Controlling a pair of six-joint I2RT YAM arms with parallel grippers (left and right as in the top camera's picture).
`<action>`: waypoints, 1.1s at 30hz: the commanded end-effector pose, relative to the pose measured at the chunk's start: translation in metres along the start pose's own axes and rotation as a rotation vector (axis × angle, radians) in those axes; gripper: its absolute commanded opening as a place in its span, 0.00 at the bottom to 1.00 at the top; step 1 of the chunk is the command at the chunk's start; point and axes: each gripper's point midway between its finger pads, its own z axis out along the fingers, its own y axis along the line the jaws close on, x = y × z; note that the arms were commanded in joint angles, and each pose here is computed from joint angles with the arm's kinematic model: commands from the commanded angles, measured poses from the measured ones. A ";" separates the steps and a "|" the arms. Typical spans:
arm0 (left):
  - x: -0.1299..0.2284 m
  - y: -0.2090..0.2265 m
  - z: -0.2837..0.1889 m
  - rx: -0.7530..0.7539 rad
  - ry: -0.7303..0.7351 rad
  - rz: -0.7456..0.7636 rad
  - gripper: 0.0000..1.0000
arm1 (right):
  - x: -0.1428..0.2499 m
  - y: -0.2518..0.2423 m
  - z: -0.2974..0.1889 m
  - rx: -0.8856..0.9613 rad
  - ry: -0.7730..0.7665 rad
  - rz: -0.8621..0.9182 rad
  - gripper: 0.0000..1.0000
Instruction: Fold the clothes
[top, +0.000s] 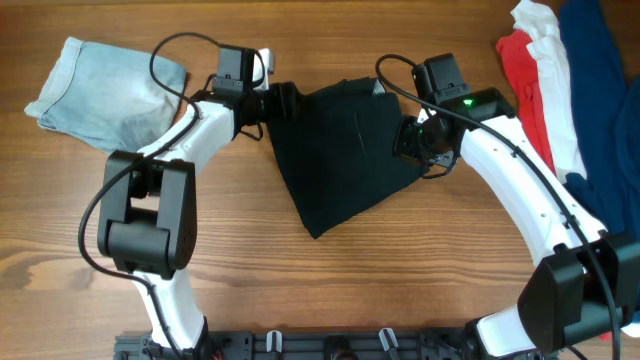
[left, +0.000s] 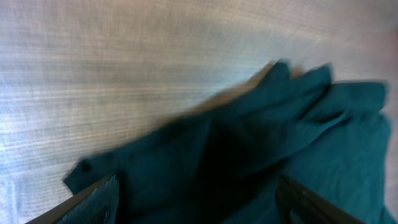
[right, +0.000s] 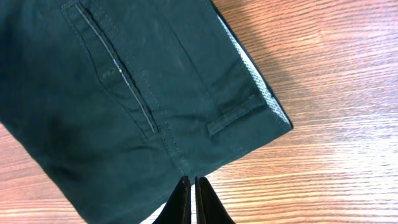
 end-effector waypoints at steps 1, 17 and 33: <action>0.026 0.012 0.019 -0.008 0.090 -0.030 0.79 | 0.004 0.001 -0.001 -0.018 0.020 0.025 0.04; 0.185 0.034 -0.055 -0.249 0.771 -0.302 0.55 | 0.001 -0.020 -0.002 0.100 -0.008 -0.002 0.06; 0.145 -0.017 -0.116 -0.155 0.596 -0.178 0.61 | 0.000 -0.025 -0.002 0.124 -0.017 -0.003 0.06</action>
